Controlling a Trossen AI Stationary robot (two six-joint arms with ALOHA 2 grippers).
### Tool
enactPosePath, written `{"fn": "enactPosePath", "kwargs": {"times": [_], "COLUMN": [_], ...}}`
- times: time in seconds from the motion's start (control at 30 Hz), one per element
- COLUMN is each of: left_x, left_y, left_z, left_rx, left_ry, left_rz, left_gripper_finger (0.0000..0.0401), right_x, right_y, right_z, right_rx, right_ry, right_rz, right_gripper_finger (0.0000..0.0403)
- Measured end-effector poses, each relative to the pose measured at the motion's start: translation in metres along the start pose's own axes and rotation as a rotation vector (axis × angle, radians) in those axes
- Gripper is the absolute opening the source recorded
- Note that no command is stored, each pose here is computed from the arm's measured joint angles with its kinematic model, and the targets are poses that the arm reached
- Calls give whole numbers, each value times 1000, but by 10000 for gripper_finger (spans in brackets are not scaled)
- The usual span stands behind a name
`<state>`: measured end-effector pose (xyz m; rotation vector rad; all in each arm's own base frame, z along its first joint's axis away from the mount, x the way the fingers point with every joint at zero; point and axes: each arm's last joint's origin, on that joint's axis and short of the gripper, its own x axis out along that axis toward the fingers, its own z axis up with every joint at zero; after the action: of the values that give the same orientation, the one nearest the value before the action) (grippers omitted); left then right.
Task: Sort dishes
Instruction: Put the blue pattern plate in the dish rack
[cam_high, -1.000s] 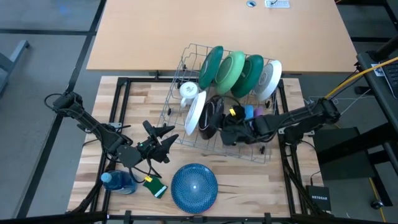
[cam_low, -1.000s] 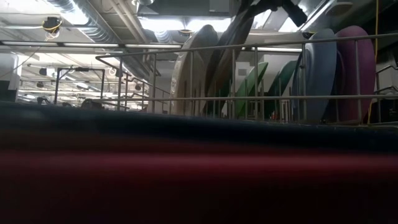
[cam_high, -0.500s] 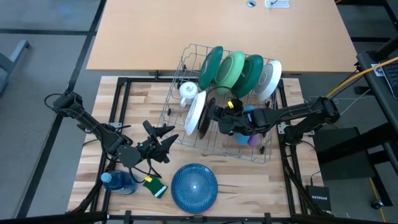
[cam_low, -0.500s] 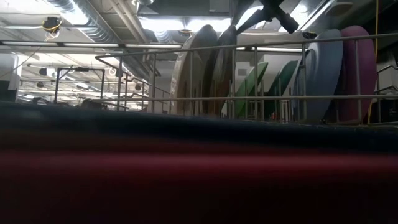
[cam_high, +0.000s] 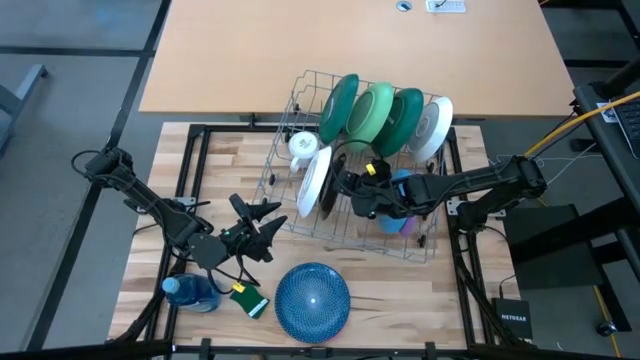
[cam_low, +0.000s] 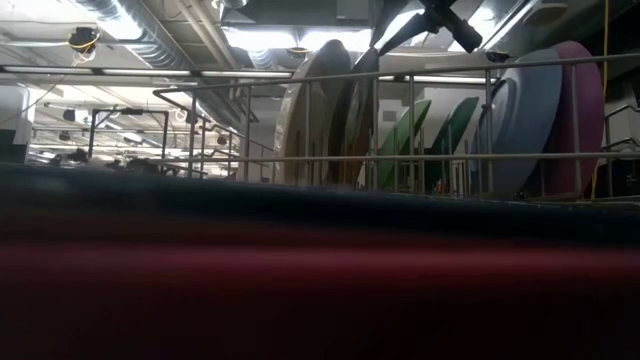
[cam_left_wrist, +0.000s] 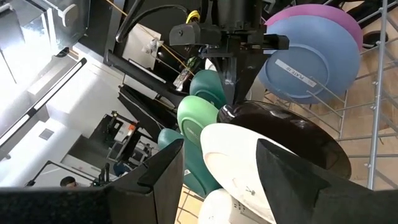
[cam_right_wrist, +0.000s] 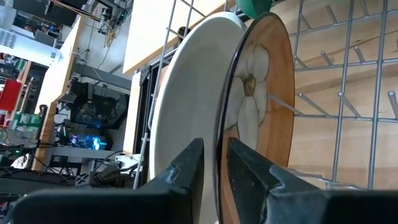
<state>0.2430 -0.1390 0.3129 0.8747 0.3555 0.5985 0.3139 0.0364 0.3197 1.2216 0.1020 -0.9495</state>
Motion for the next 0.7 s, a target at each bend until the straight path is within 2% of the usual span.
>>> {"fn": "enactPosePath", "kwargs": {"times": [0.23,0.5,0.6,0.7], "left_x": [0,-1,-3,-8], "left_y": [0,-4,-8,-16], "left_z": [0,-4,-7,-9], "left_rx": [-5,-70,-123,-207], "left_ry": [0,11,7,-27], "left_rz": [0,-15,-58,-180], "left_gripper_finger": [186,186,186,186], "right_x": [-13,-55,-71,-86], "right_y": [0,-1,-5,-11], "right_z": [-6,-19,-33,-51], "right_rx": [-59,-93,-126,-173], "right_ry": [20,-3,42,110], "right_rz": [27,136,170,195], "right_gripper_finger": [74,74,74,74]}}
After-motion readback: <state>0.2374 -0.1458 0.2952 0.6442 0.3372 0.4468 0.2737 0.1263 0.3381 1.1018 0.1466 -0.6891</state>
